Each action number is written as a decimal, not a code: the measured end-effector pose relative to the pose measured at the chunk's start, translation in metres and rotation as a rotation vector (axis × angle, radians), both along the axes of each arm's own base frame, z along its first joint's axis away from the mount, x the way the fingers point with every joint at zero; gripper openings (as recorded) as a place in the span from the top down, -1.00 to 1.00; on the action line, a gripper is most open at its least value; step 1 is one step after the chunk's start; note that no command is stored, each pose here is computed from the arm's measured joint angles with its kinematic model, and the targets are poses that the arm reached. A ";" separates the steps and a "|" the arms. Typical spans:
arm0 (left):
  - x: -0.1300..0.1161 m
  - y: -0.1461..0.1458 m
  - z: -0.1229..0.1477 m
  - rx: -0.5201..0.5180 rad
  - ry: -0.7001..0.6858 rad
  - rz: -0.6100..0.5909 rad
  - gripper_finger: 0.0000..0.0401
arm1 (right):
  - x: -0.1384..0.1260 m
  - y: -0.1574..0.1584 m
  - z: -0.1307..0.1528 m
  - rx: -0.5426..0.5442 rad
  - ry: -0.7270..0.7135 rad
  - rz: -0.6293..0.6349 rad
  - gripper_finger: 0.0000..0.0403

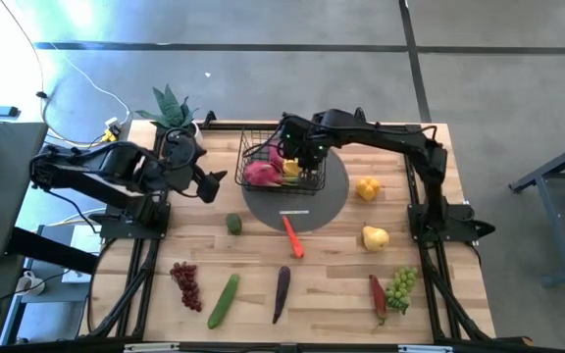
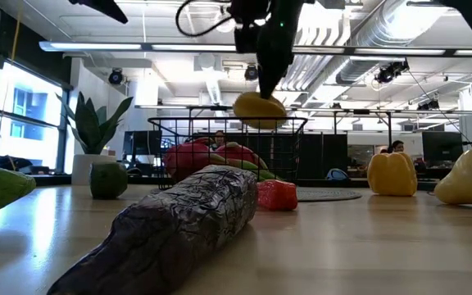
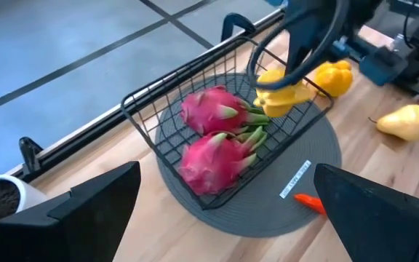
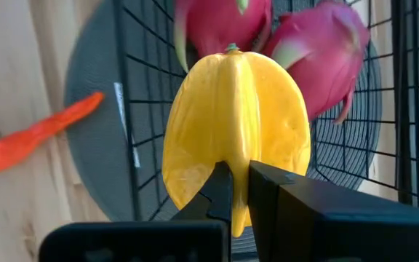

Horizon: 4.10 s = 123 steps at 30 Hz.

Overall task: Build produce basket
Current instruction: Put the yellow starfruit into the black wire basket, then put the green lime into the black wire basket

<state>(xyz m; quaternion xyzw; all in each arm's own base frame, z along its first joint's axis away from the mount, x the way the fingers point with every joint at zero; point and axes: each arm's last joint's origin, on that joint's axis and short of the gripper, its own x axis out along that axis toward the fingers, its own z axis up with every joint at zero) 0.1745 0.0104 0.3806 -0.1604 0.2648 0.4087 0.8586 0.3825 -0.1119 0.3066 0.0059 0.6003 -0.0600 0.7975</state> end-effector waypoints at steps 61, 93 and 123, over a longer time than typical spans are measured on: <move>0.000 0.008 -0.001 -0.012 0.045 -0.029 -0.99 | 0.021 -0.037 -0.016 0.159 0.050 -0.106 0.26; 0.001 0.006 -0.002 0.032 0.150 -0.191 -0.99 | 0.012 0.069 0.045 -0.061 0.044 -0.226 0.26; 0.002 0.005 -0.003 0.010 0.175 -0.280 -0.99 | -0.002 0.125 0.070 -0.226 -0.093 -0.325 0.26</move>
